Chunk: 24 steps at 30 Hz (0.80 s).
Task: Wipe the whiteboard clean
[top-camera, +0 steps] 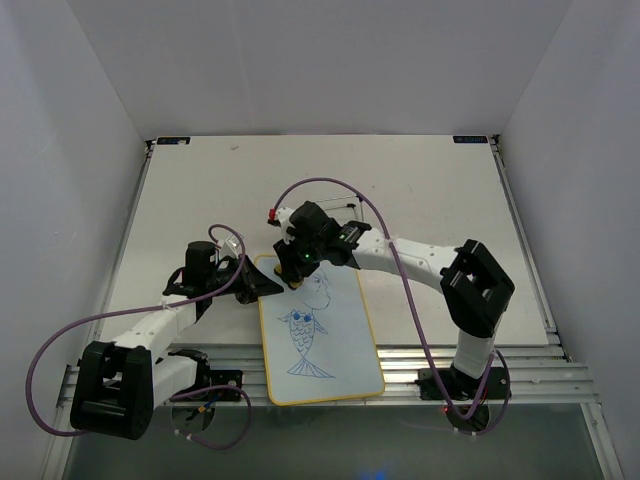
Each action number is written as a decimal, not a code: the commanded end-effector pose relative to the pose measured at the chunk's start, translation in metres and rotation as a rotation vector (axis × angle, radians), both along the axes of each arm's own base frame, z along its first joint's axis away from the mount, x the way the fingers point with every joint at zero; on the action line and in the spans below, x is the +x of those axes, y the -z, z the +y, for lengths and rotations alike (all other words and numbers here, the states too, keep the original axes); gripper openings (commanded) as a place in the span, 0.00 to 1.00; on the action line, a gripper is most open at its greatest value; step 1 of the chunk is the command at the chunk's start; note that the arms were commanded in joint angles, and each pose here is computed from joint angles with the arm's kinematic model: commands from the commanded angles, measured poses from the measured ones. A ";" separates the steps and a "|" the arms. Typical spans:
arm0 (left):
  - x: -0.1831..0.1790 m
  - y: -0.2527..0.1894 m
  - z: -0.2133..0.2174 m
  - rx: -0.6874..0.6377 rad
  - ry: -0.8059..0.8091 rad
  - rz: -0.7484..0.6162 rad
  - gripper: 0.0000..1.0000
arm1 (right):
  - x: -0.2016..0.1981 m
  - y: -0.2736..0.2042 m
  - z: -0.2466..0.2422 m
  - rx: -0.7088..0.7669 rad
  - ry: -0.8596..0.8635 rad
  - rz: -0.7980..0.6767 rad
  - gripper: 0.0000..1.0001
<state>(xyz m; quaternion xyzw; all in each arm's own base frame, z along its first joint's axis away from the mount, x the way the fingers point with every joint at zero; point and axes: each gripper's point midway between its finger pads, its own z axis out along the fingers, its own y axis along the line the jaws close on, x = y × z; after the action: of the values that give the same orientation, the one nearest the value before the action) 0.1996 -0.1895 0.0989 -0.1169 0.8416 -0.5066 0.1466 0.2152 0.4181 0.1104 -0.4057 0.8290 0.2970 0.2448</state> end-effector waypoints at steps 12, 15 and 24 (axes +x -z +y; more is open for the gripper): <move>0.011 -0.011 -0.002 0.067 0.033 -0.175 0.00 | -0.011 0.102 -0.098 -0.208 0.185 0.231 0.08; 0.011 -0.011 -0.001 0.070 0.028 -0.177 0.00 | -0.007 0.115 -0.120 -0.233 0.232 0.258 0.08; 0.011 -0.006 0.001 0.090 0.011 -0.166 0.00 | -0.007 0.121 -0.146 -0.218 0.260 0.300 0.08</move>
<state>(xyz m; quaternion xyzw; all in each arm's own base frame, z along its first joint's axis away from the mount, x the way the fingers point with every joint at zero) 0.1985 -0.1902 0.1009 -0.1173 0.8429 -0.5027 0.1521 0.2636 0.3255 0.0620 -0.2656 0.8784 0.3135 0.2440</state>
